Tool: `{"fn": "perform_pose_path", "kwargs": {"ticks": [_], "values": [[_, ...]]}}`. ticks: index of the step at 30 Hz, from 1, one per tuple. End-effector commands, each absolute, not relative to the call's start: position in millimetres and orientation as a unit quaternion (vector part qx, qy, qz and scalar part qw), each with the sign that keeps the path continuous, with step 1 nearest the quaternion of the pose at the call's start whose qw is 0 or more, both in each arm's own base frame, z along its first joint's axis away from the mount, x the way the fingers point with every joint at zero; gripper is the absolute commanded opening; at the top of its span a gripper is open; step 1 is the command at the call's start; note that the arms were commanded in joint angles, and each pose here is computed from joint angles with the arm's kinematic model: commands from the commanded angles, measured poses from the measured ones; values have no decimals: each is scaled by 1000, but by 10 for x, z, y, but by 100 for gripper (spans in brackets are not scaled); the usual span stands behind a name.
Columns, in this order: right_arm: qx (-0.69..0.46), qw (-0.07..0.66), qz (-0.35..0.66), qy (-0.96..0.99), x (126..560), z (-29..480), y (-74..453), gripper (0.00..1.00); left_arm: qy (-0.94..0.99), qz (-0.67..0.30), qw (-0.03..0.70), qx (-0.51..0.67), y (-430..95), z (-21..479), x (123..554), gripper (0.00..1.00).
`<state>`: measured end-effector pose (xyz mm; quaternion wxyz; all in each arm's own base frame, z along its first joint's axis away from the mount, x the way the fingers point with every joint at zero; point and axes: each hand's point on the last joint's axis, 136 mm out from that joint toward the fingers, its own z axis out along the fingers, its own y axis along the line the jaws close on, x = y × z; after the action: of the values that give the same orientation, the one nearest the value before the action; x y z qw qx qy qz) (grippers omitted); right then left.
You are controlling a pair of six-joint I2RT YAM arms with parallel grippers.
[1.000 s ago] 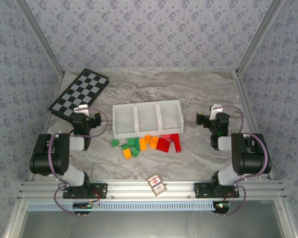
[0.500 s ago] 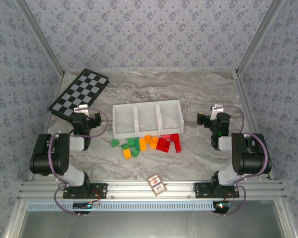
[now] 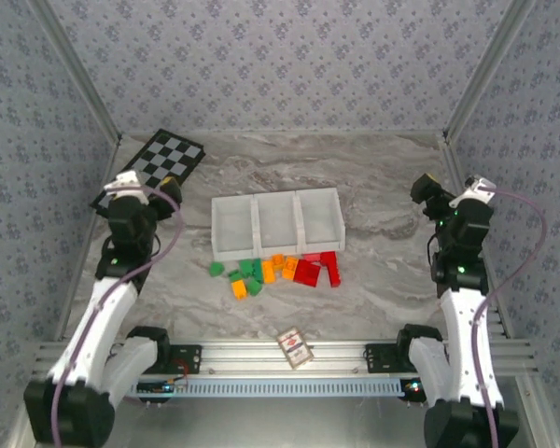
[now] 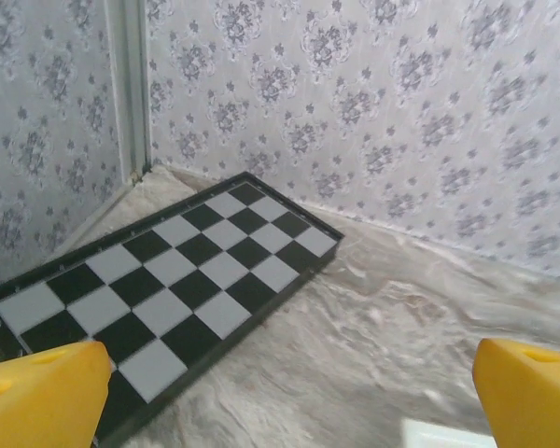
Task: Sort the legos into containers by color
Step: Pick up the lego from the bottom-center of the table.
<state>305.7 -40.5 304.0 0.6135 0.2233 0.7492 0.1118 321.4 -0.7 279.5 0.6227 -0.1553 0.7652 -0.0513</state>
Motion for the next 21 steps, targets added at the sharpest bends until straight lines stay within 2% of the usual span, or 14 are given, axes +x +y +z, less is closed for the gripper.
{"fn": "perform_pose_path", "kwargs": {"ticks": [1, 5, 10, 14, 21], "values": [[208, 392, 237, 864, 2549, 2319, 296, 100, 838, -95, 500, -195, -99, 2265, 2704, 100], [156, 270, 234, 921, 2052, 1944, 706, 96, 857, -170, 447, -191, -321, 2137, 2281, 100], [79, 200, 150, 965, 1710, 1527, 919, 94, 863, -246, 405, -176, -568, 2065, 1943, 100], [41, 157, 81, 983, 1688, 1234, 1018, 92, 867, -264, 387, -171, -634, 2121, 1820, 100], [-28, 127, 57, 990, 1965, 937, 1397, 89, 875, -272, 370, -152, -710, 2125, 1846, 100]]}}
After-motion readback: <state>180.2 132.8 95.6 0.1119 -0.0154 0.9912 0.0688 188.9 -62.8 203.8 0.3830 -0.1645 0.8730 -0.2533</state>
